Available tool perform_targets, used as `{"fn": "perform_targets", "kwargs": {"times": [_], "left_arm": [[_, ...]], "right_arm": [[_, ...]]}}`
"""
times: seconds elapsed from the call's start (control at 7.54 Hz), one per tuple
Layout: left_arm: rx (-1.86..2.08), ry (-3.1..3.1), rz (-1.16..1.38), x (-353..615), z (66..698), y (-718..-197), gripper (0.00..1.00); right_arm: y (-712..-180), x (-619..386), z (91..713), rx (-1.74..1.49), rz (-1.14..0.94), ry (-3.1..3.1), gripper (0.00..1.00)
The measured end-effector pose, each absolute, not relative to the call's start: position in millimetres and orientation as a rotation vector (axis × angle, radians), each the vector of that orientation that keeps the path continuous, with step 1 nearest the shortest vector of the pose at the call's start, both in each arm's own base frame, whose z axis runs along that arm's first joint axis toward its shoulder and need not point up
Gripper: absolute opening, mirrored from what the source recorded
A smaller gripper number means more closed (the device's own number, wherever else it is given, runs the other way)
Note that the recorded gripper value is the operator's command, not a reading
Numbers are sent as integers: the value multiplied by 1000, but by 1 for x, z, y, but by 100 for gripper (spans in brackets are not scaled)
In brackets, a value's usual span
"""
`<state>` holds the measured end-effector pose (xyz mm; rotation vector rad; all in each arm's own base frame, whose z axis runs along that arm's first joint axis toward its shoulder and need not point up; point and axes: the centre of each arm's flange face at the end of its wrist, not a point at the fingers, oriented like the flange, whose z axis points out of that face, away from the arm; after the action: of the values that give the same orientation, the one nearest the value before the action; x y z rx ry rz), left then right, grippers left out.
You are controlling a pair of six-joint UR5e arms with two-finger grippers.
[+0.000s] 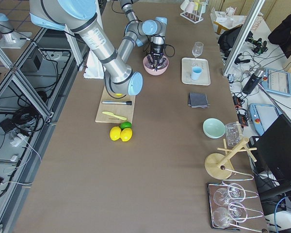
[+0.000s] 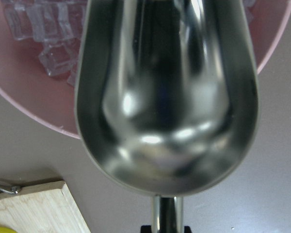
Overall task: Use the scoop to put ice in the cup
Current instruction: 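Push the scoop through the ice cubes with the right gripper, left gripper holding the bowl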
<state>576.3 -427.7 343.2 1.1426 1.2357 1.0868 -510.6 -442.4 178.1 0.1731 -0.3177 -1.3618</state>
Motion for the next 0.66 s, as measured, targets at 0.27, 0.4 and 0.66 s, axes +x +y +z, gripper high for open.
{"fn": "perform_targets", "kwargs": {"times": [0.27, 0.4, 0.66], "left_arm": [[1139, 1238, 1090, 579, 344, -424, 98], [1138, 1239, 1091, 579, 344, -424, 98], [1134, 1239, 1093, 580, 344, -423, 98]], "right_arm": [[-441, -514, 174, 202, -1319, -366, 0], [-441, -515, 173, 211, -1305, -387, 0], [-439, -515, 172, 226, -1295, -412, 0]]}}
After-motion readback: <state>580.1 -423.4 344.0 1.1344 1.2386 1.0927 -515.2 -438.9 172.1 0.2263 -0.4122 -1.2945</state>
